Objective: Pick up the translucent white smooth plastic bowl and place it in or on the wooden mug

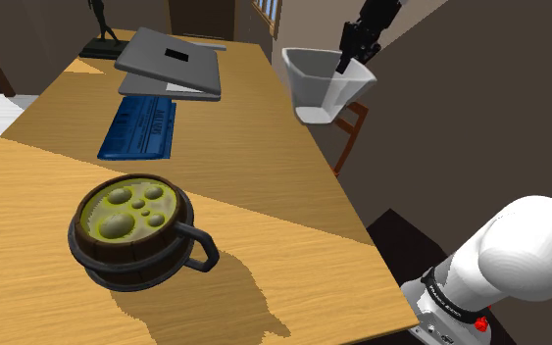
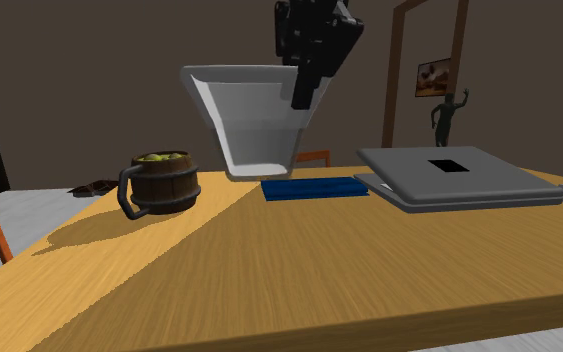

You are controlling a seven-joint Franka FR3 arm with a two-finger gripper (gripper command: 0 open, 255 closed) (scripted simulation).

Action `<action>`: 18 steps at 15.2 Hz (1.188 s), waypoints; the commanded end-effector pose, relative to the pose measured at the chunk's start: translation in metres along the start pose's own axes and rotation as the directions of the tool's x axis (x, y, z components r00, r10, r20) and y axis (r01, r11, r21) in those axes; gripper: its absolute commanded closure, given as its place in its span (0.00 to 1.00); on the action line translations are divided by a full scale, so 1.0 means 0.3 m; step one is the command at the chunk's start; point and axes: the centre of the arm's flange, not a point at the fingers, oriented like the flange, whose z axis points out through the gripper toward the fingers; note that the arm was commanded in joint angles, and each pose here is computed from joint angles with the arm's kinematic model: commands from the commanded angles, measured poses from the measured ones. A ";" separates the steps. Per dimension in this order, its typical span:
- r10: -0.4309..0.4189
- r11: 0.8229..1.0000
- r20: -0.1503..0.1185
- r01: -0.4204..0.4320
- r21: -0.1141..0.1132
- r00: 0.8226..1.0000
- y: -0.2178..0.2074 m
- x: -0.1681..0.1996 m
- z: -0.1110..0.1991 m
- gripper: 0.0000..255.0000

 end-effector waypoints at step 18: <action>0.000 1.000 -0.001 0.000 0.000 1.000 -0.500 -0.135 -0.010 1.00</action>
